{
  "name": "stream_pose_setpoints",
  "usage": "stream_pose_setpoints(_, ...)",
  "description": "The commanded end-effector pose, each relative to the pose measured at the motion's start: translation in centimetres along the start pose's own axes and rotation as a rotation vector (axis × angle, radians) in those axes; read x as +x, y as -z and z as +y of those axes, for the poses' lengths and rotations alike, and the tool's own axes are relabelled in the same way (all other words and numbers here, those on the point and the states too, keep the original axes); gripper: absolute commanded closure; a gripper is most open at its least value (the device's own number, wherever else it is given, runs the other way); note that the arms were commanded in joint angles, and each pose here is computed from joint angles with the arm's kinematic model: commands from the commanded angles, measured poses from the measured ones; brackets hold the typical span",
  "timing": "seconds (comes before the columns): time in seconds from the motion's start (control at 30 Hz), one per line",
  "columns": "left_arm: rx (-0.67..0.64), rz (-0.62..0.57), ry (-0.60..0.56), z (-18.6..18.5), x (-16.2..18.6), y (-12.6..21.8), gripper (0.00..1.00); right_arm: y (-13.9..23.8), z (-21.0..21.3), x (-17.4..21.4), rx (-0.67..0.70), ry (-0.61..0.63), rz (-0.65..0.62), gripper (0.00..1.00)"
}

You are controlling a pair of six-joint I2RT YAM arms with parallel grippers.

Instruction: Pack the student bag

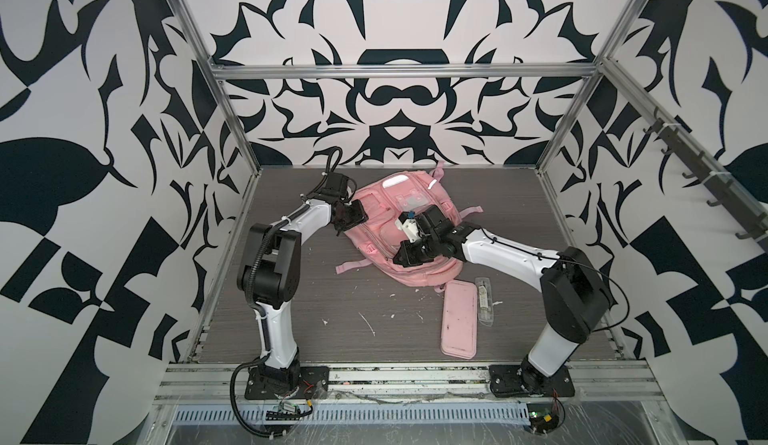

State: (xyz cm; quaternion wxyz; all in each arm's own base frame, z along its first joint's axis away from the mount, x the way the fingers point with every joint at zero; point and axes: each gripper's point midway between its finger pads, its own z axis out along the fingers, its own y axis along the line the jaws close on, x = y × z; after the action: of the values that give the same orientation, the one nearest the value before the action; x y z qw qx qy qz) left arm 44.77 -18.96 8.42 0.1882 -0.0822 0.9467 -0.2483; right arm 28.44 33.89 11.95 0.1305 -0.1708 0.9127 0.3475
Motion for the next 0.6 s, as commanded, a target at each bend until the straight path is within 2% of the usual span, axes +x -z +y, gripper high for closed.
stream_pose_setpoints(0.0, -0.025, 0.038, -0.006, 0.7, 0.6, -0.8, 0.57, 1.7, 2.1, -0.6, -0.061, 0.057, -0.032, 1.00)
stream_pose_setpoints(0.3, -0.033, 0.031, 0.042, 2.4, 1.6, 0.0, 0.56, 1.9, 2.2, -1.1, -0.061, 0.065, -0.033, 1.00)
stream_pose_setpoints(0.57, 0.009, 0.037, 0.097, 2.9, 1.6, -1.0, 0.55, 1.5, 1.8, -0.7, -0.057, 0.055, -0.021, 1.00)
